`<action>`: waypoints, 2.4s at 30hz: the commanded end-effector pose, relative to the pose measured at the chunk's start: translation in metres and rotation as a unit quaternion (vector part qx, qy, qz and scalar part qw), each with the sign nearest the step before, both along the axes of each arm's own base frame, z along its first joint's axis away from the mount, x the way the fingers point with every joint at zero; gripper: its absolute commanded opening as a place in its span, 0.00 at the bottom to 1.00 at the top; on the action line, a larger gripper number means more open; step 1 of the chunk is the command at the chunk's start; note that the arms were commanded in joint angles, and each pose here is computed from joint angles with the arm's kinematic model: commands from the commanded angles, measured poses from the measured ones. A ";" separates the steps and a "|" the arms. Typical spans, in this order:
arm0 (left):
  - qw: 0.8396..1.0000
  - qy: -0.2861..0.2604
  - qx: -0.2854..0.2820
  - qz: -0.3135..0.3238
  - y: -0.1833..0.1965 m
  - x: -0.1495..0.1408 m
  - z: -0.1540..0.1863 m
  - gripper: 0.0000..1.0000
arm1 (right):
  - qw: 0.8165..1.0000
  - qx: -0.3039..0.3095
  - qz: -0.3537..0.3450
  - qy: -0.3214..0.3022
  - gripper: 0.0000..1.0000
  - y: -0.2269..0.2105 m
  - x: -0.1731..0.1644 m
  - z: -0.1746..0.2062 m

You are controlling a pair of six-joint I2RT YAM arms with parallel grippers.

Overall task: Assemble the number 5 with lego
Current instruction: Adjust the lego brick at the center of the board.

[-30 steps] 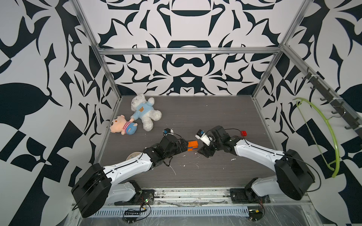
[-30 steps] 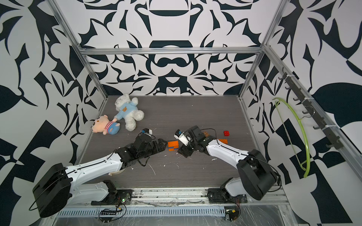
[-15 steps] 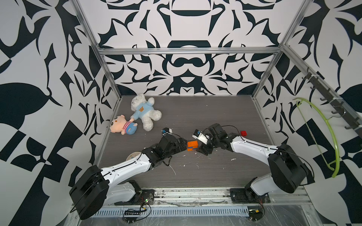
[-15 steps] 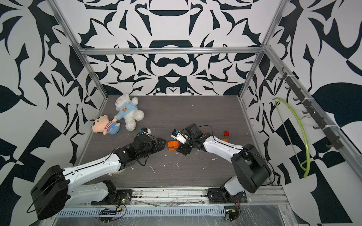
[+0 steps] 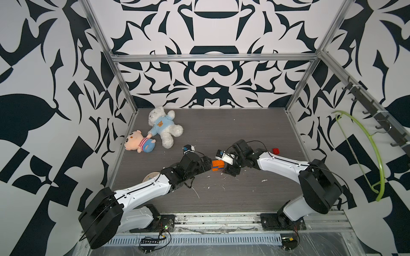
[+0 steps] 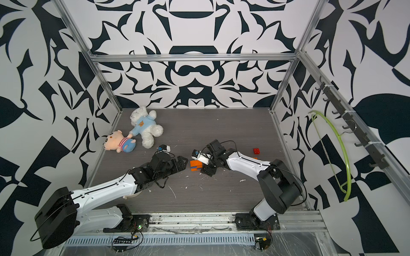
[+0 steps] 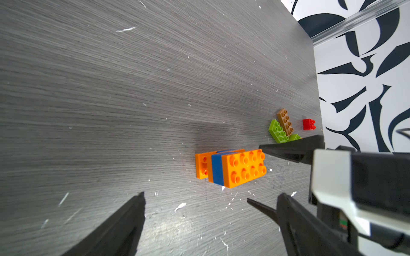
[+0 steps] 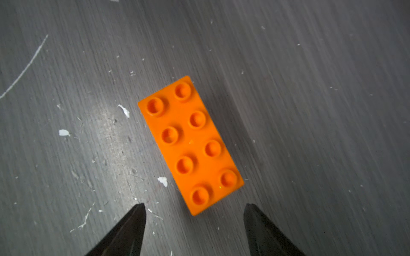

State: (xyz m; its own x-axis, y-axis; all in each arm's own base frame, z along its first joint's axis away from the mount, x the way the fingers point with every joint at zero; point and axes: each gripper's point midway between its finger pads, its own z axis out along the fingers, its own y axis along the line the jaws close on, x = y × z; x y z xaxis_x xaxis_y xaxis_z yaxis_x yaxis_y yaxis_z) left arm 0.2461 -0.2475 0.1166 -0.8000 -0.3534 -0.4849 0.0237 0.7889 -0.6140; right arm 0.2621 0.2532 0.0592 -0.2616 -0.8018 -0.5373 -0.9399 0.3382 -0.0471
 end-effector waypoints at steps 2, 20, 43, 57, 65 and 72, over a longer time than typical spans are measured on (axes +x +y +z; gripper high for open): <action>1.000 -0.004 0.011 0.007 0.008 -0.002 0.002 0.99 | 0.999 -0.009 0.025 -0.023 0.75 0.005 0.006 0.011; 1.000 -0.004 0.019 0.021 0.020 -0.007 0.000 0.99 | 0.998 0.016 0.065 0.005 0.70 0.039 0.021 0.003; 0.999 -0.002 0.030 0.030 0.024 -0.005 0.000 0.99 | 0.990 0.062 0.054 0.115 0.37 0.064 0.008 0.014; 0.995 -0.043 0.027 0.087 0.060 -0.009 0.023 0.99 | 0.971 0.139 -0.003 0.197 0.37 0.109 0.032 0.021; 0.996 -0.038 0.023 0.081 0.052 -0.006 0.022 0.99 | 0.958 0.150 -0.017 0.245 0.38 0.126 0.041 0.020; 0.997 -0.028 0.023 0.068 0.042 -0.004 0.019 0.99 | 0.951 0.147 -0.037 0.271 0.38 0.133 0.046 0.008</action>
